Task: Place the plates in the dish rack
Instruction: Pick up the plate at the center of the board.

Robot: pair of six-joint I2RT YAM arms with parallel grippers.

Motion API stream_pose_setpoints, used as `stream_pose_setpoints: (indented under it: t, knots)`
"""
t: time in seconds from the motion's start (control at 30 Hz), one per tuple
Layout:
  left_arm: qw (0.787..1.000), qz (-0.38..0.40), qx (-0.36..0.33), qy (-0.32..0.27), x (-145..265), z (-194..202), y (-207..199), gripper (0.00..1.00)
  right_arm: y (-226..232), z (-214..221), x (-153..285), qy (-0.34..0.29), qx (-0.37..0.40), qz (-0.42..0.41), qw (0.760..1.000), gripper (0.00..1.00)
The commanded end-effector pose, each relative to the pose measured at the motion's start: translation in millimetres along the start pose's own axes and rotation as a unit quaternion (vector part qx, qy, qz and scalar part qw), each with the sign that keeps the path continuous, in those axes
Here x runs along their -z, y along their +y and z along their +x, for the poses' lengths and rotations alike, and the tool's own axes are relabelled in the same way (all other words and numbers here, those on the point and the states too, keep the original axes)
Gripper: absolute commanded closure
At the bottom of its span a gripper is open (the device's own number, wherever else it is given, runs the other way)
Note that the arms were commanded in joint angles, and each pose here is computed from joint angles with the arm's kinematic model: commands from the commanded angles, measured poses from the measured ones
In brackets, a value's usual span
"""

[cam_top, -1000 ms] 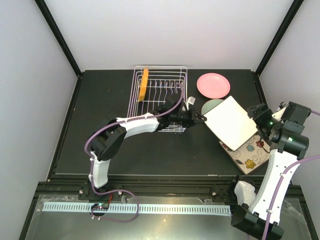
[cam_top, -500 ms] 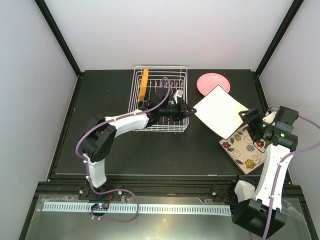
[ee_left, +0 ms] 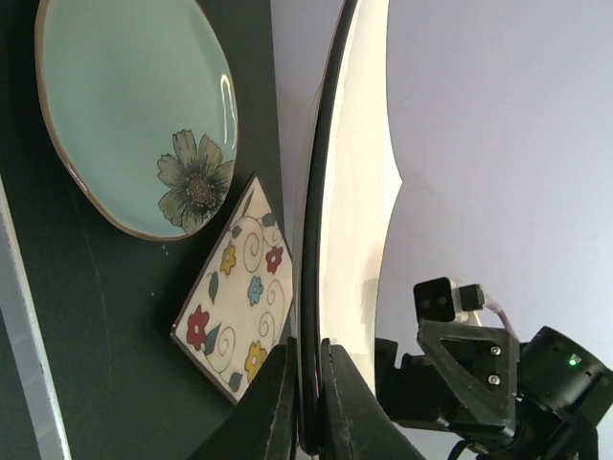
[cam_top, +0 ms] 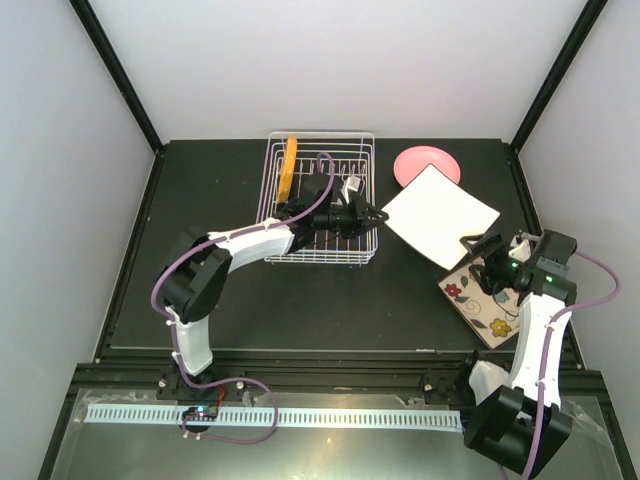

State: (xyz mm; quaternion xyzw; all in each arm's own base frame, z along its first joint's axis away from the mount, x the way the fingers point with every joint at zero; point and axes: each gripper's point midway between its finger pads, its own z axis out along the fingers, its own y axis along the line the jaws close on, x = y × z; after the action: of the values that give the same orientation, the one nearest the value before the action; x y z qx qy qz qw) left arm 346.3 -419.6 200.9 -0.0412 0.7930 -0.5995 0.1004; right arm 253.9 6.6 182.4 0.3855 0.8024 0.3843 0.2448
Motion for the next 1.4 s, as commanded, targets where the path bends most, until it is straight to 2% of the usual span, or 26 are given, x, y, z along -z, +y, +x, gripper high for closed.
stream_pose_setpoints:
  t: [0.0,0.3,0.4,0.53,0.9,1.03,1.27,1.37]
  knots:
    - [0.984,0.148,-0.098,-0.010,34.4,-1.2,-110.3,0.98,14.7,-8.6,0.1,-0.007,0.015,-0.033,0.999,0.16]
    - [0.985,0.144,-0.097,-0.003,34.3,0.5,-106.3,0.98,26.6,-32.6,-8.4,-0.022,0.021,-0.055,0.998,0.18]
    - [0.985,0.143,-0.094,0.000,33.1,1.4,-103.8,0.98,26.9,-38.9,-15.7,-0.018,0.015,-0.066,0.998,0.25]
    - [0.986,0.142,-0.092,0.000,31.4,-0.2,-103.0,0.98,32.9,-47.6,-22.3,-0.024,0.015,-0.096,0.995,0.41]
    - [0.987,0.139,-0.084,0.007,26.0,0.7,-97.4,0.98,41.1,-34.9,-47.7,0.024,0.034,-0.131,0.990,0.49]
    - [0.987,0.137,-0.083,0.009,25.4,2.2,-96.3,0.98,47.3,-26.7,-58.3,0.038,0.042,-0.134,0.989,0.62]
    - [0.988,0.127,-0.089,0.006,28.1,-1.2,-93.6,0.98,56.0,-25.2,-53.9,0.044,0.058,-0.137,0.988,0.98]
    - [0.988,0.120,-0.093,0.002,31.8,-6.4,-93.4,0.98,61.5,-22.6,-48.4,0.047,0.068,-0.139,0.987,0.99]
